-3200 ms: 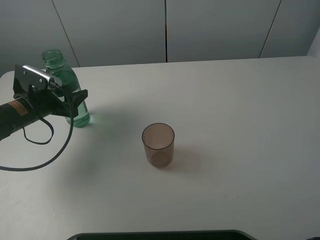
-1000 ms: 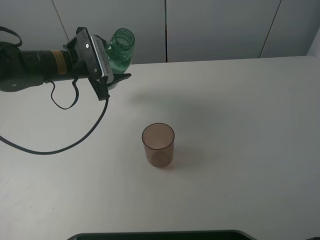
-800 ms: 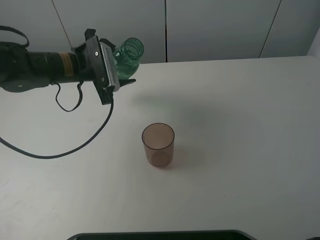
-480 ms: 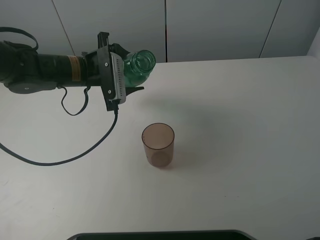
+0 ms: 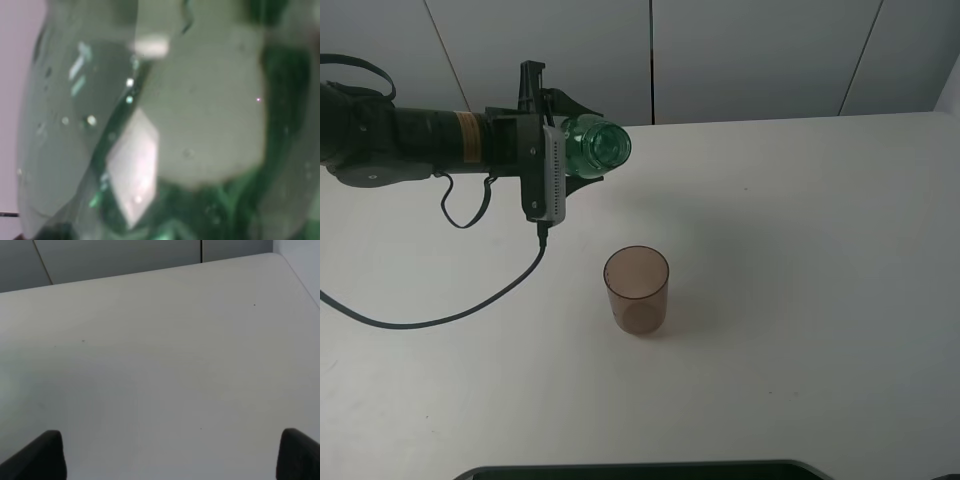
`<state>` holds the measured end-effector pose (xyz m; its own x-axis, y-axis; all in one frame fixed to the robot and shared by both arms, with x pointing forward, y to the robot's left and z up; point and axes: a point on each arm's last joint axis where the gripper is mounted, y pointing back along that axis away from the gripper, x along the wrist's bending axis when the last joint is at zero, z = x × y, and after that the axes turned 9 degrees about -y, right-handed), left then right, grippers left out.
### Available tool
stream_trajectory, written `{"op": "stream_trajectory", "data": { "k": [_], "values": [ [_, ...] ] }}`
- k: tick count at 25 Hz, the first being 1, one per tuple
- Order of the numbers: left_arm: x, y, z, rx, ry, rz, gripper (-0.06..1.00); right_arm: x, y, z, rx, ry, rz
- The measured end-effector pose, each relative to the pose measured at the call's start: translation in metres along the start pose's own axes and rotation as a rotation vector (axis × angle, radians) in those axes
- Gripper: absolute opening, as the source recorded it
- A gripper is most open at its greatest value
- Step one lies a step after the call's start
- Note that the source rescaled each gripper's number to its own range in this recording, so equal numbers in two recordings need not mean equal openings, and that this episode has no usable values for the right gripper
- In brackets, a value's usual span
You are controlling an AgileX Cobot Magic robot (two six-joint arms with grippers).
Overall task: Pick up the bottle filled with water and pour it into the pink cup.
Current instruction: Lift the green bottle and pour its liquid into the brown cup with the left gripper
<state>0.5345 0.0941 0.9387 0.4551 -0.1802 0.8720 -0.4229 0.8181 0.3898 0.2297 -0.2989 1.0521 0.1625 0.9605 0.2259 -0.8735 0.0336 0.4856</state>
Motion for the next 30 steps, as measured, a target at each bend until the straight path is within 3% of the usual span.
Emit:
{"op": "stream_trajectory", "data": {
  "k": [5, 19, 30],
  "values": [
    [0.0, 0.0, 0.0, -0.002, -0.079, 0.001, 0.04, 0.0, 0.0, 0.0, 0.0, 0.0, 0.0],
    [-0.001, -0.004, 0.009, -0.031, -0.174, 0.001, 0.04, 0.0, 0.0, 0.0, 0.0, 0.0, 0.0],
    [-0.002, -0.007, 0.016, -0.049, -0.299, -0.002, 0.04, 0.0, 0.0, 0.0, 0.0, 0.0, 0.0]
  ]
}}
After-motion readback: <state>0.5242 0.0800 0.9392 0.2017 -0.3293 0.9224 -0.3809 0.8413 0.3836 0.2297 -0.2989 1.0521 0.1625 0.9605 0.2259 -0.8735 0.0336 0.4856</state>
